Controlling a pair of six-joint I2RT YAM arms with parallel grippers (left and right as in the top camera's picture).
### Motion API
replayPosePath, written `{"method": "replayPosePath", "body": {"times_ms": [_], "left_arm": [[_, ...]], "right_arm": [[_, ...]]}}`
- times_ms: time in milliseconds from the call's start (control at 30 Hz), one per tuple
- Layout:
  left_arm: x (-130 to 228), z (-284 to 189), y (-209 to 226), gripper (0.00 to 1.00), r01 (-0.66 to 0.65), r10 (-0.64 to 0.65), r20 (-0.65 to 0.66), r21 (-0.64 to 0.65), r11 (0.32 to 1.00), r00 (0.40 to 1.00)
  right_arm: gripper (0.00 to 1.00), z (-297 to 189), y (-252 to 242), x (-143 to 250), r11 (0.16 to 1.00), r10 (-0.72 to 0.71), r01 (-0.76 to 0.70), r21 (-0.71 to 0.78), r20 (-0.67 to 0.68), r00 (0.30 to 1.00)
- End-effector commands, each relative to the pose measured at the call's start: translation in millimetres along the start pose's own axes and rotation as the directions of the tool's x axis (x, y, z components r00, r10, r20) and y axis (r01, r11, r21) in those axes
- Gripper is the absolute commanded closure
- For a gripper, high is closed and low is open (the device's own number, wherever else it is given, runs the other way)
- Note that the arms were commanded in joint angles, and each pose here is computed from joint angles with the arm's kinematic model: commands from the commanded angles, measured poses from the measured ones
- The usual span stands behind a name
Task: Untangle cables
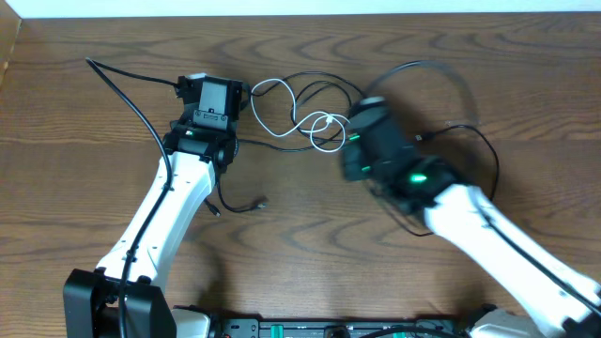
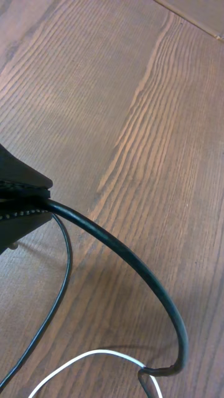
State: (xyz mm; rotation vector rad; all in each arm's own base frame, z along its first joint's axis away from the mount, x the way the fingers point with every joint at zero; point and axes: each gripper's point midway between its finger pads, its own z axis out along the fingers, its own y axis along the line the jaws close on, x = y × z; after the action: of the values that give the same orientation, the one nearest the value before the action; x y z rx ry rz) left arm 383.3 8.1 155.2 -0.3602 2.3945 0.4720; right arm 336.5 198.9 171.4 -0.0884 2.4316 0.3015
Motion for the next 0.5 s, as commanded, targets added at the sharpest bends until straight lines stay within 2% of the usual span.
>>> {"method": "replayPosePath", "body": {"times_ms": [0, 133, 233, 467], "left_arm": [[-15, -9, 6, 0.93, 0.033, -0.033, 0.041, -0.012, 0.999, 0.999], [-14, -9, 6, 0.93, 0.032, -0.031, 0.039, -0.012, 0.999, 0.999], [-13, -9, 7, 0.92, 0.028, -0.028, 0.034, -0.014, 0.999, 0.999], [-10, -8, 8, 0.93, 0.021, -0.020, 0.023, -0.019, 1.000, 1.000]], "right_arm": [[0.99, -10, -45, -11, 0.979, 0.162, -0.165, 0.117, 0.038, 0.986], [0.99, -17, -108, 1, 0.921, 0.223, -0.217, 0.323, 0.018, 0.975], [0.99, -25, -151, 6, 0.843, 0.272, -0.260, 0.471, 0.043, 0.961], [0.99, -39, -221, 16, 0.707, 0.383, -0.347, 0.616, 0.078, 0.920]]}}
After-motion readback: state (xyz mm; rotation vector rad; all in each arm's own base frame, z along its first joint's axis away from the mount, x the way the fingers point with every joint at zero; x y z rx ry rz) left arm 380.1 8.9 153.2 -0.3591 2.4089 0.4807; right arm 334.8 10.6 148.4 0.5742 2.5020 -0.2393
